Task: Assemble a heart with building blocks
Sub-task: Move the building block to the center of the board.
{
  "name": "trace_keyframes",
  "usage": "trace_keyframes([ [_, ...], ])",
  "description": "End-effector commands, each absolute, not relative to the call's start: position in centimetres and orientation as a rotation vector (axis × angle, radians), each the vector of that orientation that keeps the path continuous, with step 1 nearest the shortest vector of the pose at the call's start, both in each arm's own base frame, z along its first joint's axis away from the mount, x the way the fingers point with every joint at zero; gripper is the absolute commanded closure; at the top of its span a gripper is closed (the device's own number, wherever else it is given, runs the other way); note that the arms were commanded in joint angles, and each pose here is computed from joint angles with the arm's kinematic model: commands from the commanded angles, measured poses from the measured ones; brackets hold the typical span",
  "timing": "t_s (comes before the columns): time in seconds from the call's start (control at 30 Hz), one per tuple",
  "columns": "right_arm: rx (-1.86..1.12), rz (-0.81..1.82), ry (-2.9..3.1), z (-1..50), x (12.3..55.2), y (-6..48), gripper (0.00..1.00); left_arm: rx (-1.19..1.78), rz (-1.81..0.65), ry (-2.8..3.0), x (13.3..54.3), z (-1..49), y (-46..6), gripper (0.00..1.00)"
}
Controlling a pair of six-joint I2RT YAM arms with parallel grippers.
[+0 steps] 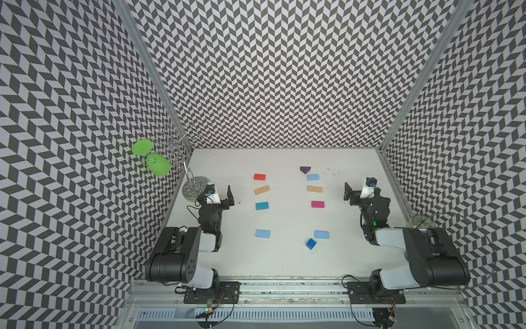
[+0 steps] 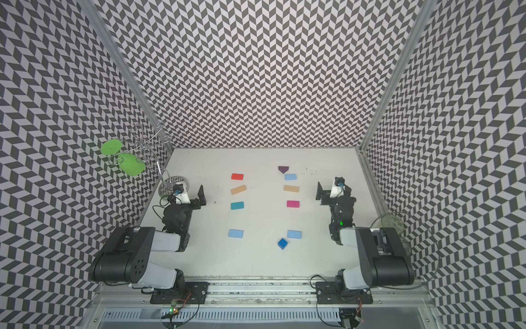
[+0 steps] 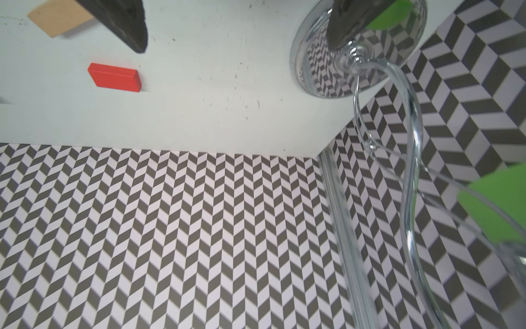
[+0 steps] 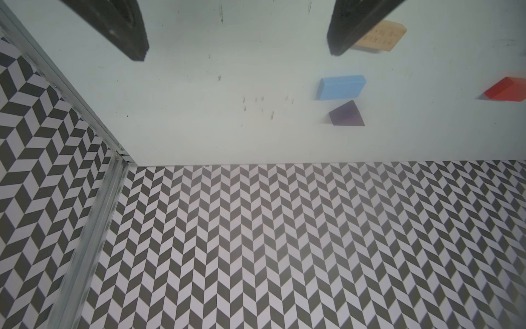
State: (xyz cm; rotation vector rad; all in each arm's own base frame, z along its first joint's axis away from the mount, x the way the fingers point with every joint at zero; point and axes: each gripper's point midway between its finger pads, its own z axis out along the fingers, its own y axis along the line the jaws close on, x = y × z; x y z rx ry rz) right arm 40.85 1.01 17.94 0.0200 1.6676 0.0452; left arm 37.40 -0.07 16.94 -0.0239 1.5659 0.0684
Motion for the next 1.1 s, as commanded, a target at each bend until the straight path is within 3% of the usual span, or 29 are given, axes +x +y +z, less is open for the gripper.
trace_keyframes([
  [0.0, 0.017, 0.099, 1.738, 21.4, 43.1, 1.9, 0.0, 0.066, 0.143, 1.523, 37.2, 19.1, -2.4, 0.01],
  [0.1, -0.131, 0.186, 1.761, 22.6, 45.0, 5.1, 0.01, 0.073, 0.172, 1.612, 39.8, 19.8, -4.2, 0.01],
  [0.27, -0.382, 0.292, 1.942, 20.7, 49.4, 12.0, 0.01, 0.088, -0.03, 1.874, 45.2, 20.9, -8.5, 0.01],
  [0.5, -0.469, 0.32, 2.145, 15.8, 55.0, 17.7, 0.0, 0.098, -0.275, 2.017, 43.3, 19.9, -12.7, 0.01],
  [0.73, -0.467, 0.311, 2.233, 10.8, 58.4, 20.0, 0.01, 0.033, -0.304, 2.112, 39.5, 17.0, -11.8, 0.01],
  [1.07, -0.477, 0.25, 2.308, 6.1, 60.6, 20.3, 0.04, 0.008, -0.27, 2.17, 38.0, 15.0, -10.9, 0.01],
])
